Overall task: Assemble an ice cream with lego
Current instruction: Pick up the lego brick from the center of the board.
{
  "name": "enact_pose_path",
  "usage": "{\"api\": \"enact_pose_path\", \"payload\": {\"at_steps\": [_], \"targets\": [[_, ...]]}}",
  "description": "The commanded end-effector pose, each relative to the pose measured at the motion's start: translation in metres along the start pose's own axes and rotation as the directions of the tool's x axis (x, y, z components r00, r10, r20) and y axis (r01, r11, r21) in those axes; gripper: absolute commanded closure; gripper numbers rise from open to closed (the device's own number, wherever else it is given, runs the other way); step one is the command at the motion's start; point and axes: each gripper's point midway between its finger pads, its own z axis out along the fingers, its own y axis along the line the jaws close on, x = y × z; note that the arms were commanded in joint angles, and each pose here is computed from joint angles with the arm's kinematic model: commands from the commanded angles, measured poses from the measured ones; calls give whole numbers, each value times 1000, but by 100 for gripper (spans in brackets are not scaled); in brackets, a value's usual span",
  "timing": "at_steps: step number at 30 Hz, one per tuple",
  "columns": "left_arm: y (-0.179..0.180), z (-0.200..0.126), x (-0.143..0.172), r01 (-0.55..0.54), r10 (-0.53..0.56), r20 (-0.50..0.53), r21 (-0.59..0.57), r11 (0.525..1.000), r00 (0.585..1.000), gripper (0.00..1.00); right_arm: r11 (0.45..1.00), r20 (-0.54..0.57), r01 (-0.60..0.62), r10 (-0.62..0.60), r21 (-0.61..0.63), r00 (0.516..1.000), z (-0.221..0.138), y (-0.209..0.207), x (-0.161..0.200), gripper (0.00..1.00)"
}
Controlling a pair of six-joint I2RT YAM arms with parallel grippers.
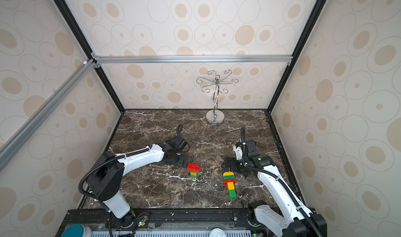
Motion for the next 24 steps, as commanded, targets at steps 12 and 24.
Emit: {"api": "enact_pose_path", "payload": {"at_steps": [12, 24], "targets": [[31, 1, -6, 0, 1, 5, -108, 994, 1000, 0, 1000, -14, 1, -1, 16, 1000, 1, -4, 2, 2], [-1, -17, -35, -195, 190, 118, 33, 980, 975, 1, 1000, -17, 0, 0, 18, 1000, 1, -4, 3, 2]]}}
